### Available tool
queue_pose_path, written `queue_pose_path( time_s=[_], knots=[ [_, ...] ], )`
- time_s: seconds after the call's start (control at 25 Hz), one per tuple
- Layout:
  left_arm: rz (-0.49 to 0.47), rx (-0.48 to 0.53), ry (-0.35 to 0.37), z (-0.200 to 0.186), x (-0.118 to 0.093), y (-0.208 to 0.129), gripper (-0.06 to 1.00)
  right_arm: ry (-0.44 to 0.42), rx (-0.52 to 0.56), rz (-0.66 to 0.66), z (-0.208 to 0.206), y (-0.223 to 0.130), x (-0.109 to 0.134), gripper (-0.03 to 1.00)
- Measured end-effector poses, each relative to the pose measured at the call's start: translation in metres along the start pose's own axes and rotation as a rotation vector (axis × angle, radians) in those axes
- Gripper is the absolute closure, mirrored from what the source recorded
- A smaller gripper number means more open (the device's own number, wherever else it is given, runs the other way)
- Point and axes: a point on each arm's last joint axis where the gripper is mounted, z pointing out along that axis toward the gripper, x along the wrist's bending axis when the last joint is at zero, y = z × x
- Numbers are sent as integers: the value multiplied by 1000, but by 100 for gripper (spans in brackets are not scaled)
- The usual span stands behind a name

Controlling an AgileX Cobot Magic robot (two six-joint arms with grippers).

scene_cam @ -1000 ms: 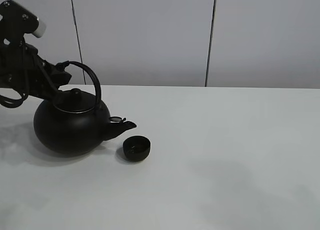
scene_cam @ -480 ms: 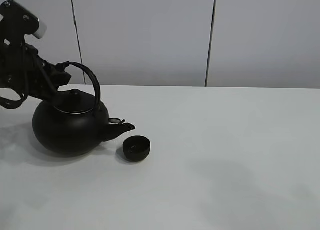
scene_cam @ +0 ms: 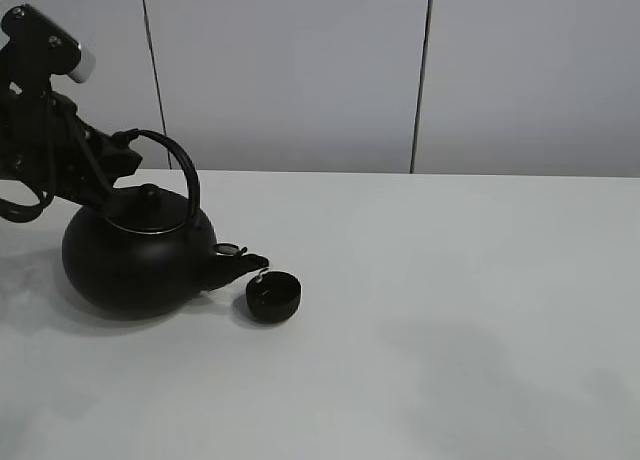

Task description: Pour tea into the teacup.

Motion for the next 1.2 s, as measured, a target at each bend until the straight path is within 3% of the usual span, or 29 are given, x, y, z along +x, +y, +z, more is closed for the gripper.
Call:
queue_pose_path(
  time_s=[0.68, 0.96, 1.2],
  knots=[
    [26, -23, 6, 3, 2, 7, 83, 0, 0, 0, 0, 0, 0, 39],
    [-70, -44, 42, 3, 5, 9, 83, 0, 0, 0, 0, 0, 0, 39],
    [-237, -103, 100, -1, 7, 8, 83, 0, 0, 0, 0, 0, 0, 39]
  ],
)
